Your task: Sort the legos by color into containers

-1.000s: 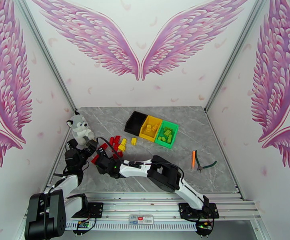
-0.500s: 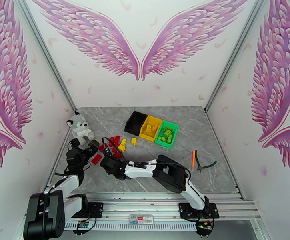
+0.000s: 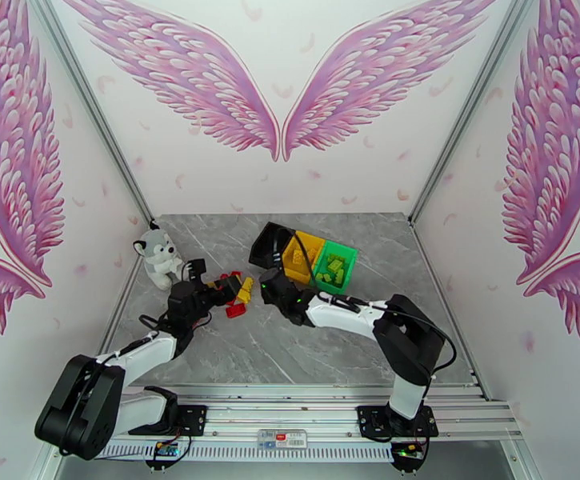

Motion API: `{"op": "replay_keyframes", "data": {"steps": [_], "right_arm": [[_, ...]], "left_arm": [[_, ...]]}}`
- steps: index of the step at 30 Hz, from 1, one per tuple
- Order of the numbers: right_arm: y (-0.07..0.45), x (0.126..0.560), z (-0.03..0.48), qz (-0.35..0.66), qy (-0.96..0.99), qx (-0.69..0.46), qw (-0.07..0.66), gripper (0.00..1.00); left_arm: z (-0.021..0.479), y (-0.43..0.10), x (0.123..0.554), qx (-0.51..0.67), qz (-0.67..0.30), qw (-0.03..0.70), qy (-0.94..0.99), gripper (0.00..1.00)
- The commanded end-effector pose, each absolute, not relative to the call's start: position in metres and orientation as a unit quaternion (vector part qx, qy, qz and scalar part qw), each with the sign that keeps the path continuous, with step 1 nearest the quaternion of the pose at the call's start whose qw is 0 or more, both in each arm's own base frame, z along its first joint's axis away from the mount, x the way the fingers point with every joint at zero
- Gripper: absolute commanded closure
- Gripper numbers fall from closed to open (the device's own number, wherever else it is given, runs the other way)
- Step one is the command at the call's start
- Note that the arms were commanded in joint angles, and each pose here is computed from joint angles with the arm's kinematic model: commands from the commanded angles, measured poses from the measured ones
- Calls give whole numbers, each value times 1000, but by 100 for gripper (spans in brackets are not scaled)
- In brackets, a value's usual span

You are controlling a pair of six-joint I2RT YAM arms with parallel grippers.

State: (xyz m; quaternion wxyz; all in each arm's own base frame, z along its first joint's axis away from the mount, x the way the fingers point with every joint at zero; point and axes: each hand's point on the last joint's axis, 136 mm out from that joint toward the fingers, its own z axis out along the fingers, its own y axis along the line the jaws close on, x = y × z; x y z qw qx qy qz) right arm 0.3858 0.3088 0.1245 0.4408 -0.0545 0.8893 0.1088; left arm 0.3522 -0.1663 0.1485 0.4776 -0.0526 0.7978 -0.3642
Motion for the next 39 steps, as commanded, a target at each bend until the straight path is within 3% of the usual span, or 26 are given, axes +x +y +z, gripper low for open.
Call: {"op": "replay_keyframes", "data": {"steps": [1,14,16,19,24,32,39], "right_arm": [[278,406,143,101,884,-10,456,76],[212,488,143,75,892,78,438,72],[209,498,142,72,895,81,434,66],[208,506,141,69,899,80,425,49],[209,503,151,75,898,72,427,34],[224,472,165,117,891,48,436,29],[259,441,164,141,888,10,437,26]], "left_arm": [[153,-197,363,-3,-354,480,802,1],[142,-295,378,96,-347,455,814,1],[144,-302,380,104,-339,459,814,1],[146,-309,384,112,-333,463,814,1],[148,-313,392,111,-331,470,811,1],[158,-292,395,84,-314,500,802,1],[165,-244,395,22,-287,531,797,1]]}}
